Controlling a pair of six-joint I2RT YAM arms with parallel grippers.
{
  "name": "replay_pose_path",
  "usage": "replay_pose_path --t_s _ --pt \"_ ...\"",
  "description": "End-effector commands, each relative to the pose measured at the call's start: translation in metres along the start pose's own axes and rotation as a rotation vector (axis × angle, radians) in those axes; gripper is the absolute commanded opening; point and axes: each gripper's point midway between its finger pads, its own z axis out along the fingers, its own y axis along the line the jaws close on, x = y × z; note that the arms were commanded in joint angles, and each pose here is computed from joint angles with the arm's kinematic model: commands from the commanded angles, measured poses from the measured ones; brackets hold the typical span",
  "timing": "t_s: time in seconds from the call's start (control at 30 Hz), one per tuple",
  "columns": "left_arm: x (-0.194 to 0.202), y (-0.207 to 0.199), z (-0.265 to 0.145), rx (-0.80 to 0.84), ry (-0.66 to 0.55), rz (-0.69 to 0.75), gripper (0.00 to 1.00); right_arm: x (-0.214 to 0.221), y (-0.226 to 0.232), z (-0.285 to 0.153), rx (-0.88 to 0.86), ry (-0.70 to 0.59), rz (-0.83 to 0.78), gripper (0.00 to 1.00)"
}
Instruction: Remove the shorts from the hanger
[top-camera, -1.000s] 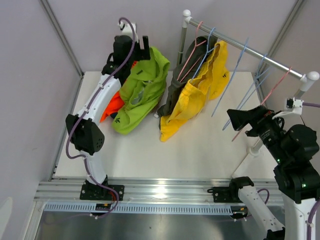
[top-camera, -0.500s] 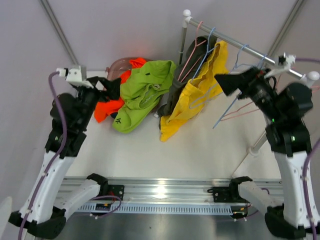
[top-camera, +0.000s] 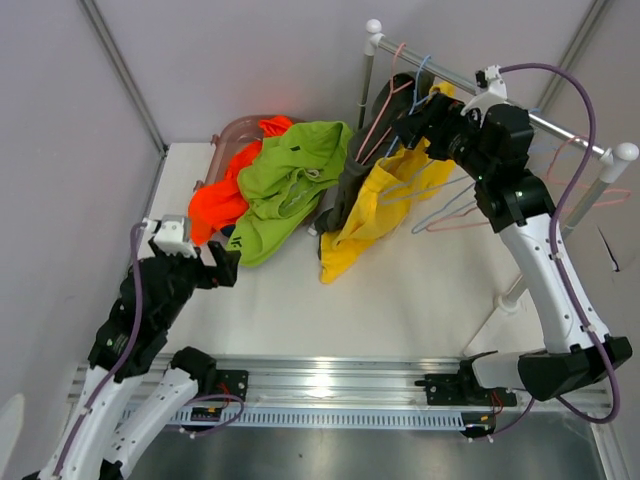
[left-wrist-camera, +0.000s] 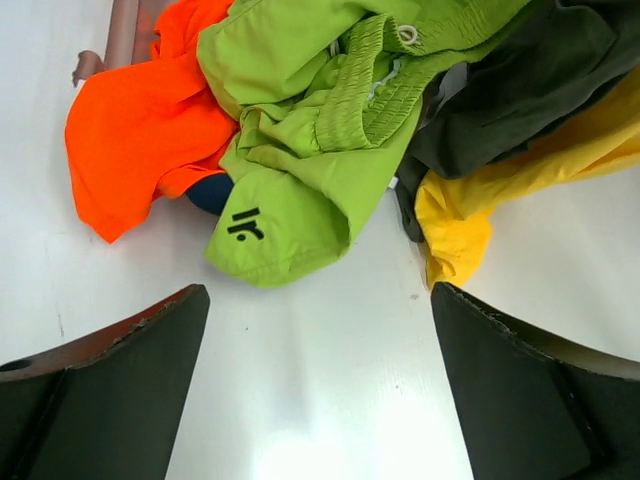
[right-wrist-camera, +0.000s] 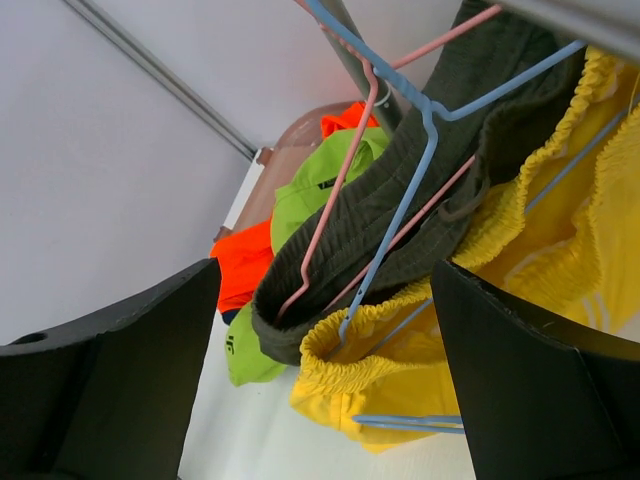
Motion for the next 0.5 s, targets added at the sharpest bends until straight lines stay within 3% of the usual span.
replay_pose_path --t_s 0.0,0.23,0.33,0.43,0.47 --pt "0.005 0.003 -0.012 0.002 -0.044 -0.025 0.99 -0.004 0.003 0.016 0.005 -0.055 -0.019 0.92" --pt "0.008 0.003 -0.010 0.008 -0.059 -0.020 0.99 0.037 0.000 0.048 0.043 0.004 -0.036 0.86" --pt "0.008 0.003 -0.009 0.009 -0.058 -0.018 0.99 0.045 -0.002 0.057 0.056 0.012 -0.038 0.75" --pt "0.008 0.003 -0.011 0.012 -0.072 -0.019 0.99 0.049 -0.002 0.061 0.057 0.017 -0.036 0.55" --pt "0.006 0.004 -0.012 0.011 -0.079 -0.020 0.99 0.045 -0.006 0.061 0.082 0.001 -0.035 0.43"
